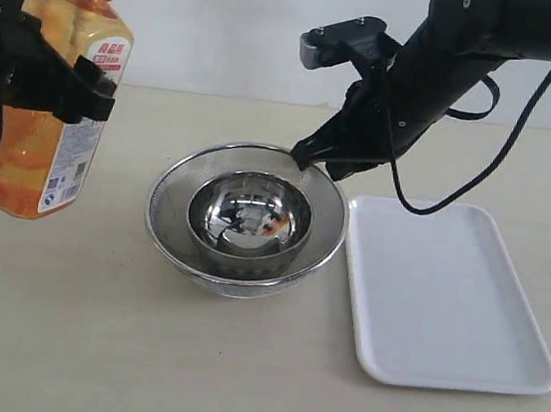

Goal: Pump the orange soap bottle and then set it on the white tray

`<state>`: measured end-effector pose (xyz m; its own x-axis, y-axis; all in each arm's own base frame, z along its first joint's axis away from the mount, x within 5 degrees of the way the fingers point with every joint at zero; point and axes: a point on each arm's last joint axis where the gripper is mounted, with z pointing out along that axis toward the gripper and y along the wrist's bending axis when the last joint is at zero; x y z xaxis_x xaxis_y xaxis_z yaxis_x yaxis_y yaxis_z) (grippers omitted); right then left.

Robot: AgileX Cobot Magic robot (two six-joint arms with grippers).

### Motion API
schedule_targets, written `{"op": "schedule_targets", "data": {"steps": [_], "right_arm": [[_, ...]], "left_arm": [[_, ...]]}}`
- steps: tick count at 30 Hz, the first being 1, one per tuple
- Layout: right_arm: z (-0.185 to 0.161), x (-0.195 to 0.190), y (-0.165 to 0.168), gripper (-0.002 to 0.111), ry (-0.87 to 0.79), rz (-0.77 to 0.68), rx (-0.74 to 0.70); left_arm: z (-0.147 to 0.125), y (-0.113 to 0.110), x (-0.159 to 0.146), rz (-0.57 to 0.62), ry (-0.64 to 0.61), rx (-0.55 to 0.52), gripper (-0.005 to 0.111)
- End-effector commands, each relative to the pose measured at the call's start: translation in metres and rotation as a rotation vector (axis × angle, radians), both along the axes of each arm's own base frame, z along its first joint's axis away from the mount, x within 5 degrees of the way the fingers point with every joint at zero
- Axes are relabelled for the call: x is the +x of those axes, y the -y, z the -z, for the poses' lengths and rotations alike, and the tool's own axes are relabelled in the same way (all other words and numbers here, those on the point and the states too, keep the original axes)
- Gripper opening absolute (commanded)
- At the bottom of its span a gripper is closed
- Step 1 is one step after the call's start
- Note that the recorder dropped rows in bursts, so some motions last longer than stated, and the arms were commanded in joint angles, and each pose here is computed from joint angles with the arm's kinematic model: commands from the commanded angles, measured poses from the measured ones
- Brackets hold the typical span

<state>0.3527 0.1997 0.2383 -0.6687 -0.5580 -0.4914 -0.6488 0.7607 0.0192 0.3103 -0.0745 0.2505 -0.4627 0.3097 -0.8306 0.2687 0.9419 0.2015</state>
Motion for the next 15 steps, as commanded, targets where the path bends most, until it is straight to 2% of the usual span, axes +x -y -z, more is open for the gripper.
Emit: {"op": "schedule_targets", "data": {"steps": [1, 6, 8, 11, 15], "right_arm": [[-0.004, 0.002, 0.001, 0.0, 0.027, -0.009, -0.005], [-0.004, 0.002, 0.001, 0.0, 0.036, -0.03, -0.02], [-0.004, 0.002, 0.001, 0.0, 0.038, -0.03, -0.021], [-0.004, 0.004, 0.001, 0.0, 0.058, -0.04, -0.02], [-0.005, 0.004, 0.0, 0.0, 0.078, -0.077, -0.035]], "left_arm": [[-0.011, 0.001, 0.011, -0.019, 0.047, -0.017, 0.005], [-0.01, 0.003, 0.011, -0.002, 0.037, -0.041, 0.005], [-0.01, 0.002, 0.011, 0.011, 0.051, 0.007, 0.005], [-0.015, -0.005, 0.014, -0.074, 0.088, 0.024, 0.005], [-0.017, -0.017, 0.015, -0.18, 0.124, 0.113, 0.005]]}}
